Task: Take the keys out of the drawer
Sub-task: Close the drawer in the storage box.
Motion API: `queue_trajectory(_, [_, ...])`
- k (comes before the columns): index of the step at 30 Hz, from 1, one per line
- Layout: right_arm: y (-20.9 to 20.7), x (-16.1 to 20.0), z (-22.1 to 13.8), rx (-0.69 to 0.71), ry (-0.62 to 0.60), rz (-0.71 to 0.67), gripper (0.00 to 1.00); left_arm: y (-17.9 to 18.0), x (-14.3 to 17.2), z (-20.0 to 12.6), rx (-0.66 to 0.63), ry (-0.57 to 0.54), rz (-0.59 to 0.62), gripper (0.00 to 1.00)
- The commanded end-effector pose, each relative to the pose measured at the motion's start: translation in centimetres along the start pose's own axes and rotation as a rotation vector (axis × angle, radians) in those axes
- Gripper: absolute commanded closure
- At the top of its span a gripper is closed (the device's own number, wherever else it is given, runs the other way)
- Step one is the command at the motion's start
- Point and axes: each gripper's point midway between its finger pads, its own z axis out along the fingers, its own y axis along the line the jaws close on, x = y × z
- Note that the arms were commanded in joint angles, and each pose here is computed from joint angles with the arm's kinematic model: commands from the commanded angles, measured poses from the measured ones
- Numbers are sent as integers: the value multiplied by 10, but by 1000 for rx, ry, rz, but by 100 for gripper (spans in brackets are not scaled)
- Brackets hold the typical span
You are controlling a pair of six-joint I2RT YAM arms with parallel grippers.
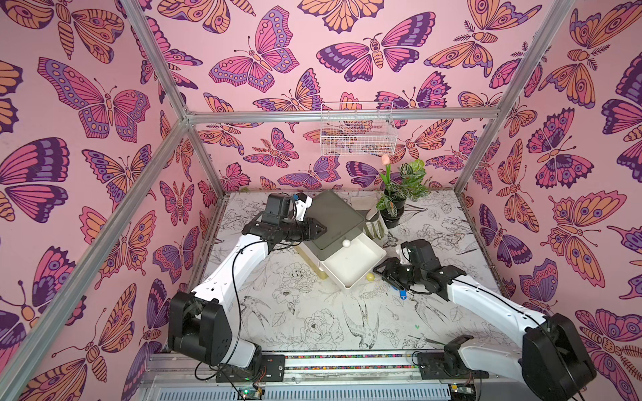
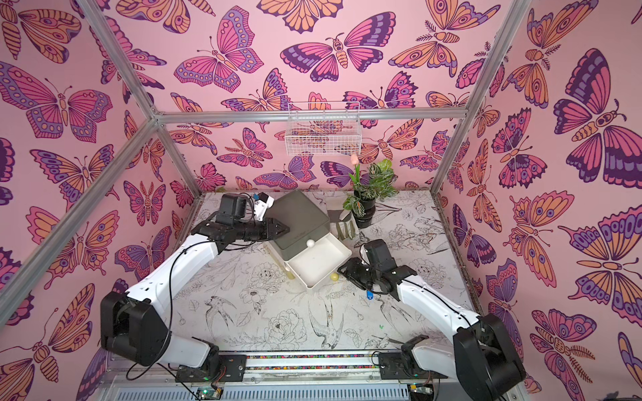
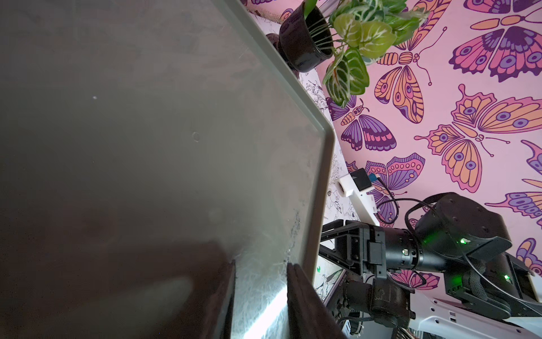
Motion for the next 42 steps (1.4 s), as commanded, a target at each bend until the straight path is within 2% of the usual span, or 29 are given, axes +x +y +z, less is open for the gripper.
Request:
queue_trajectory(1, [10, -5, 0, -43, -30, -2, 46, 3, 2, -3, -8, 8, 2, 65])
queue_trajectory(8, [12, -10, 9, -59, -32, 4, 47, 4, 3, -5, -13, 4, 2, 65])
queue_trajectory(22, [30, -27, 22, -178, -93, -7, 47, 4, 4, -8, -6, 6, -4, 65])
queue_trajectory(42, [47, -45, 50, -196, -60, -15, 47, 5, 12, -9, 4, 23, -11, 64])
